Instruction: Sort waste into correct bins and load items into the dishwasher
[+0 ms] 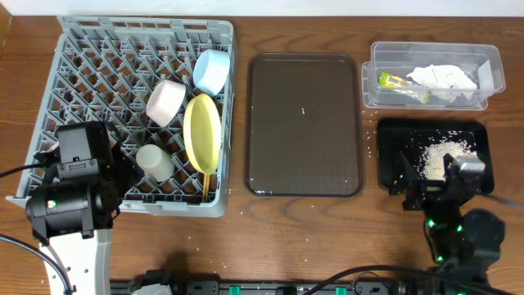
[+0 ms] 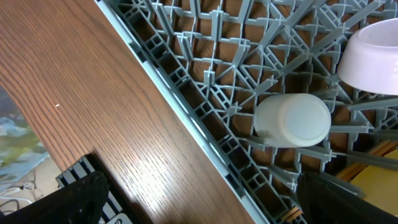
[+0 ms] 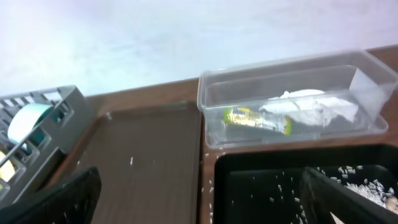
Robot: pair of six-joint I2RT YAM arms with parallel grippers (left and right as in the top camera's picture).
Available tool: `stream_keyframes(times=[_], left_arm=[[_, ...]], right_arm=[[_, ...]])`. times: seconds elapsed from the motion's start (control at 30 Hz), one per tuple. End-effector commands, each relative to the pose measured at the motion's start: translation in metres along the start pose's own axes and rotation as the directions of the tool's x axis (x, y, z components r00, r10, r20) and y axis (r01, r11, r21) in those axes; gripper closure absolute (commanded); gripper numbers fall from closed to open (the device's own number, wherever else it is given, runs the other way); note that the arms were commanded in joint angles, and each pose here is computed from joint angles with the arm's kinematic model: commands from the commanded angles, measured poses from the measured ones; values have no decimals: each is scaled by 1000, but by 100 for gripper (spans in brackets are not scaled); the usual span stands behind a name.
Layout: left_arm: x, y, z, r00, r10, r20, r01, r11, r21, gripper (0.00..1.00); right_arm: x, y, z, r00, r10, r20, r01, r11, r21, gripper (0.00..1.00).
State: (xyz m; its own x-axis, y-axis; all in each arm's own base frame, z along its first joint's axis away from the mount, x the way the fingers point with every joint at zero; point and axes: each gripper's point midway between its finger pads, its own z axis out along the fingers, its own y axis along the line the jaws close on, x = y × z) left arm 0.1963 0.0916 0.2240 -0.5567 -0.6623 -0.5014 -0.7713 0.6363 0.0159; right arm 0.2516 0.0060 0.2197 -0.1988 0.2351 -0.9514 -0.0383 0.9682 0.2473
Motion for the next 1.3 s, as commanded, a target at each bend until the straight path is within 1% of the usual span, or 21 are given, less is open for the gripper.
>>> stream_keyframes(times=[0.0, 0.17, 0.7, 0.87, 1.1, 1.17, 1.27], left_arm=[[-4, 3, -3, 1000, -2, 16, 3, 1000, -10, 2], [-4, 3, -3, 1000, -2, 16, 3, 1000, -10, 2], [-4, 3, -3, 1000, -3, 16, 3, 1000, -10, 2], [-4, 3, -3, 1000, -3, 16, 3, 1000, -9, 2], [-4, 3, -3, 1000, -3, 16, 3, 1000, -10, 2], [-4, 3, -3, 1000, -3, 16, 3, 1000, -9, 2], [-4, 3, -3, 1000, -2, 16, 3, 1000, -9, 2]], right_arm=[[7, 4, -2, 999, -10, 51, 12, 999, -32, 1], [12, 3, -4, 992, -19, 124, 25, 999, -48, 1], [35, -4, 1, 975, -23, 219, 35, 998, -52, 1], [37, -9, 2, 978, -22, 209, 27, 999, -23, 1], [40, -33, 1, 978, -23, 210, -2, 993, 121, 1], [46, -35, 2, 982, -42, 182, 16, 990, 142, 1], [57, -31, 5, 987, -93, 134, 77, 989, 123, 1]])
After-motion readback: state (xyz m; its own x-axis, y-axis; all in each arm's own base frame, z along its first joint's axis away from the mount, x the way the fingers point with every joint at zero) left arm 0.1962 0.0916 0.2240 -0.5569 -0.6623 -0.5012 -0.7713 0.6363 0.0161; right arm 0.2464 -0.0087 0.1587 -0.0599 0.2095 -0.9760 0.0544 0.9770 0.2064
